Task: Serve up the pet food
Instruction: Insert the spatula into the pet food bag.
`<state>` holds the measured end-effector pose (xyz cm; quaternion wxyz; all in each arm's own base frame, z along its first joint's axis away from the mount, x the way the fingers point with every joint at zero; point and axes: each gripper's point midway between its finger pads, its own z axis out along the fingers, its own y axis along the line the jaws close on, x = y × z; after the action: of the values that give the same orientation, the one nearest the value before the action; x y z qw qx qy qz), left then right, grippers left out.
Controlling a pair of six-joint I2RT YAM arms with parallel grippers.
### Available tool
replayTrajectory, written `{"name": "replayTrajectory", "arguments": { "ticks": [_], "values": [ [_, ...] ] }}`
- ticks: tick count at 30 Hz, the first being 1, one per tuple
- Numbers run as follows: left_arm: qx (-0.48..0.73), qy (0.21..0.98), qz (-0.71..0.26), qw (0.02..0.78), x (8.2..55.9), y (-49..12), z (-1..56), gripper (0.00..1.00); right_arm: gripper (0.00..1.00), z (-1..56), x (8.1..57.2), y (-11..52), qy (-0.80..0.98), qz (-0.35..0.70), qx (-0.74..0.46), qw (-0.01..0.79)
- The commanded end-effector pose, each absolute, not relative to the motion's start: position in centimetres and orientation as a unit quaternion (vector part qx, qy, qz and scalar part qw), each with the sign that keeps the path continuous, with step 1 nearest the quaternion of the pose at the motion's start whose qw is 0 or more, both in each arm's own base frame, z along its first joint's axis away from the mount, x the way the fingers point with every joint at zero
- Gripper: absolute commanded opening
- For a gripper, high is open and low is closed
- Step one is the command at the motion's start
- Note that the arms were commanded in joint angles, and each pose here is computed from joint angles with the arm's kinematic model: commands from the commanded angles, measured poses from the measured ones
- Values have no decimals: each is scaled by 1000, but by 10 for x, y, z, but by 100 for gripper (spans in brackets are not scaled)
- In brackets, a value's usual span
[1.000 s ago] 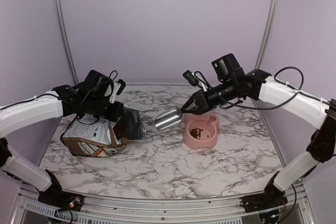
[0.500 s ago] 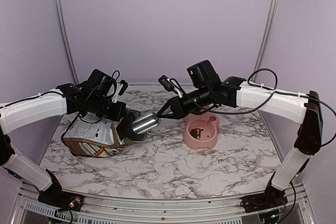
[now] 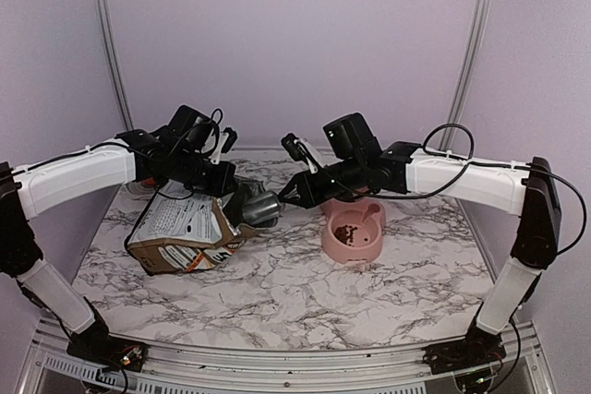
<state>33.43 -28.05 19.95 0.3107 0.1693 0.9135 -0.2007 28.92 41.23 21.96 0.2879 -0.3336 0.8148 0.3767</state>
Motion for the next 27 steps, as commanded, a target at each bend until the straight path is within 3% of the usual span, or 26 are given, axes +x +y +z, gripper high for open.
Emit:
{"name": "replayTrajectory", "arguments": {
  "ticks": [1, 27],
  "values": [
    [188, 874, -279, 351, 342, -316, 244, 0, 0, 236, 303, 413, 806, 364, -322, 337],
    [202, 885, -251, 336, 336, -306, 215, 0, 0, 180, 314, 456, 829, 343, -316, 307]
  ]
}}
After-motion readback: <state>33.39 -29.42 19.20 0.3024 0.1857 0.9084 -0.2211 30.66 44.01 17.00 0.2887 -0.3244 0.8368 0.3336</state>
